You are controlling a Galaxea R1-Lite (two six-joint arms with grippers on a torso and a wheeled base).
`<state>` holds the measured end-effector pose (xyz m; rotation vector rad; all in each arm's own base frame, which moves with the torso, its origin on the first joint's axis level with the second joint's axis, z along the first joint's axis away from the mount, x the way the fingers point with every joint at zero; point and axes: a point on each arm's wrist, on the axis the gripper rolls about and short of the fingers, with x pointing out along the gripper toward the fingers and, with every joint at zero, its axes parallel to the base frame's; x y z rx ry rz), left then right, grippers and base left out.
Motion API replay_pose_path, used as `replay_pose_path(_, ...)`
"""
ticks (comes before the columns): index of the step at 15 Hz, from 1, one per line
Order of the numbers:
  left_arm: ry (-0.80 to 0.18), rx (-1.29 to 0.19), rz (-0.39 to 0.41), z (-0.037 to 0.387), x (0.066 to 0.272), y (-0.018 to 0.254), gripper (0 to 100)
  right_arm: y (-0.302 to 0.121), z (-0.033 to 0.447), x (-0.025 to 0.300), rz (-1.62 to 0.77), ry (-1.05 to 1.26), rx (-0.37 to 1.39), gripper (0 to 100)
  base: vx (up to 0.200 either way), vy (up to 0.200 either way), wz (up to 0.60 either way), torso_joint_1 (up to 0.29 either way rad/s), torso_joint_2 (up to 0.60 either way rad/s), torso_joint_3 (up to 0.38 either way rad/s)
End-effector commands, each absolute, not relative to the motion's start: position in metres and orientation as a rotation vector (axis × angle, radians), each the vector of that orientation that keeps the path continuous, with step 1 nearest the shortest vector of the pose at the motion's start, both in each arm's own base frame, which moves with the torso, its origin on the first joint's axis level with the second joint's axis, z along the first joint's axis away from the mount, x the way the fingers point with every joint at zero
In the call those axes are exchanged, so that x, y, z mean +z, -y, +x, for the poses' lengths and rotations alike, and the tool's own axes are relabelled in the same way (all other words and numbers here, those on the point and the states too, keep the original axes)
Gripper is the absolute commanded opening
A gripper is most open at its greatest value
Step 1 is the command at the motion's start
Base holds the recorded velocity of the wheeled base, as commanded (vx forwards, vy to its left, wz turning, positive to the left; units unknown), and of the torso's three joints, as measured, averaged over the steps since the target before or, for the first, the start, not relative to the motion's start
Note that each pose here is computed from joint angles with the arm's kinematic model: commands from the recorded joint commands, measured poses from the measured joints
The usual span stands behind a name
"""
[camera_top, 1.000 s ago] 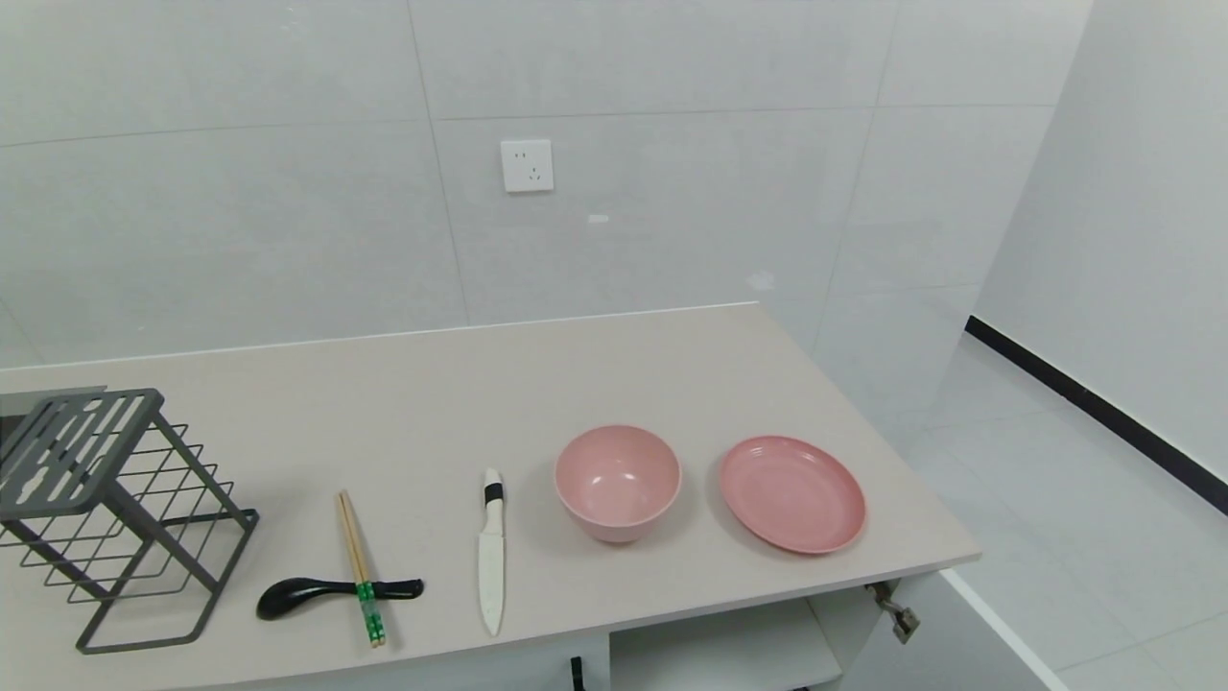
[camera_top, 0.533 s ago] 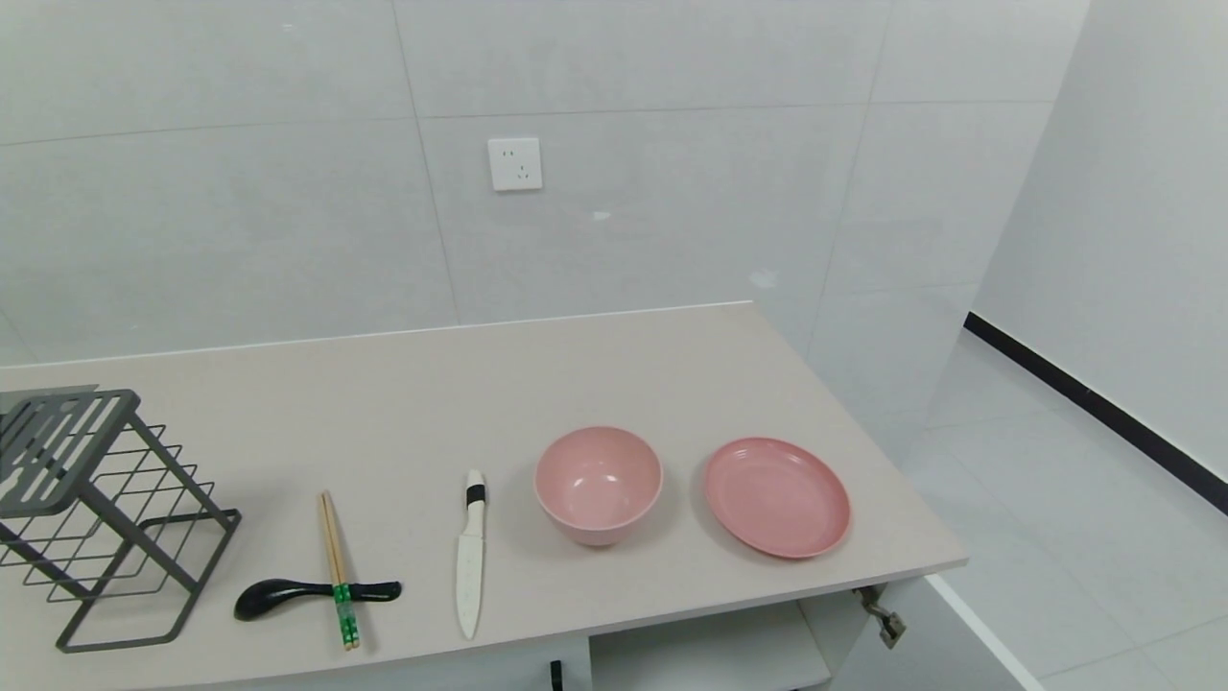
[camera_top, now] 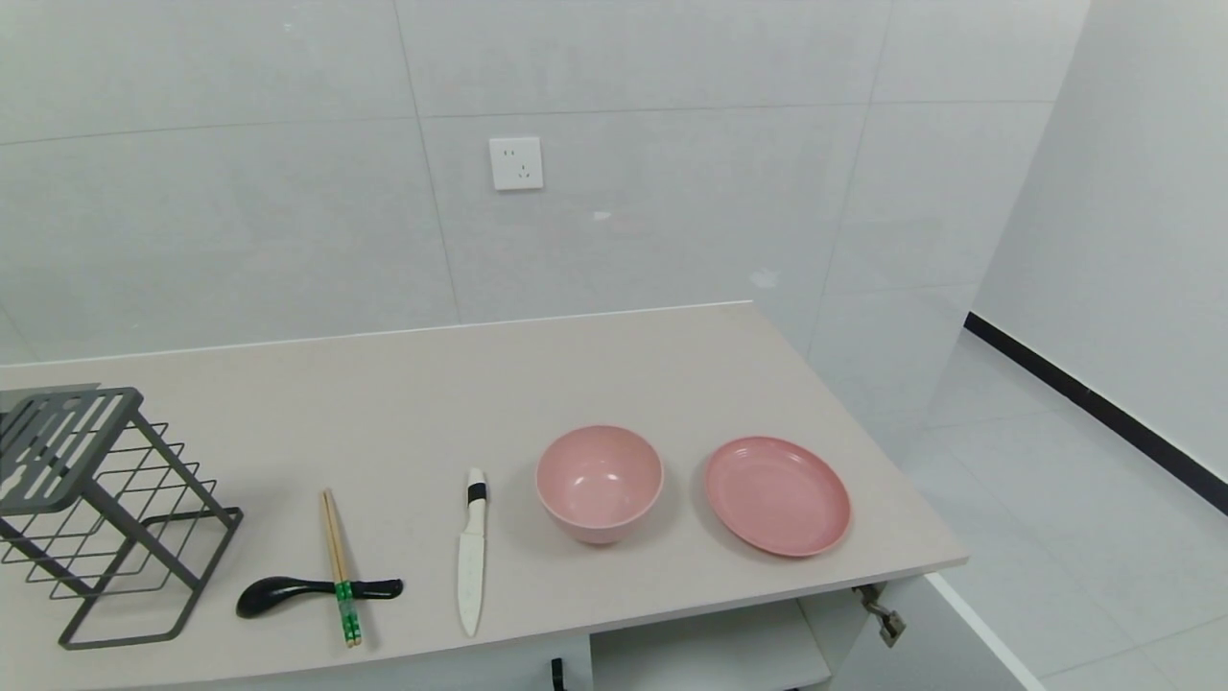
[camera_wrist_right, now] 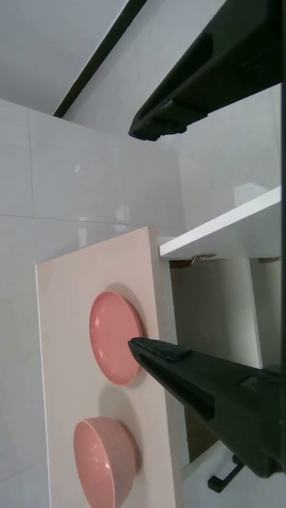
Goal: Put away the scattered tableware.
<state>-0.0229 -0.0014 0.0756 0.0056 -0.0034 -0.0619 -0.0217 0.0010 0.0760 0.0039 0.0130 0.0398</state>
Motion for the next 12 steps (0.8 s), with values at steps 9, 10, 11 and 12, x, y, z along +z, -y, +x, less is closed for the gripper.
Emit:
replay_pose_path(9,0.003,-0.064,0.006,-0.023,0.076,0.001,100,-0.005,-0.025,0.110,0.006,-0.038,0.253,100,0.000,0.000,0.00,0.000,0.00,0.000)
replay_pose_path(10,0.003,-0.064,0.006,-0.023,0.076,0.001,100,-0.005,-0.018,0.130,0.015,-0.068,0.260,100,0.000,0.000,0.00,0.000,0.00,0.000)
replay_pose_path(11,0.003,-0.064,0.008,-0.023,0.076,0.001,100,-0.005,-0.009,0.141,0.038,-0.119,0.279,100,0.000,0.000,0.00,0.000,0.00,0.000)
replay_pose_path(12,0.003,-0.064,0.008,-0.023,0.076,0.001,100,-0.005,0.001,0.148,0.090,-0.182,0.307,100,0.000,0.000,0.00,0.000,0.00,0.000)
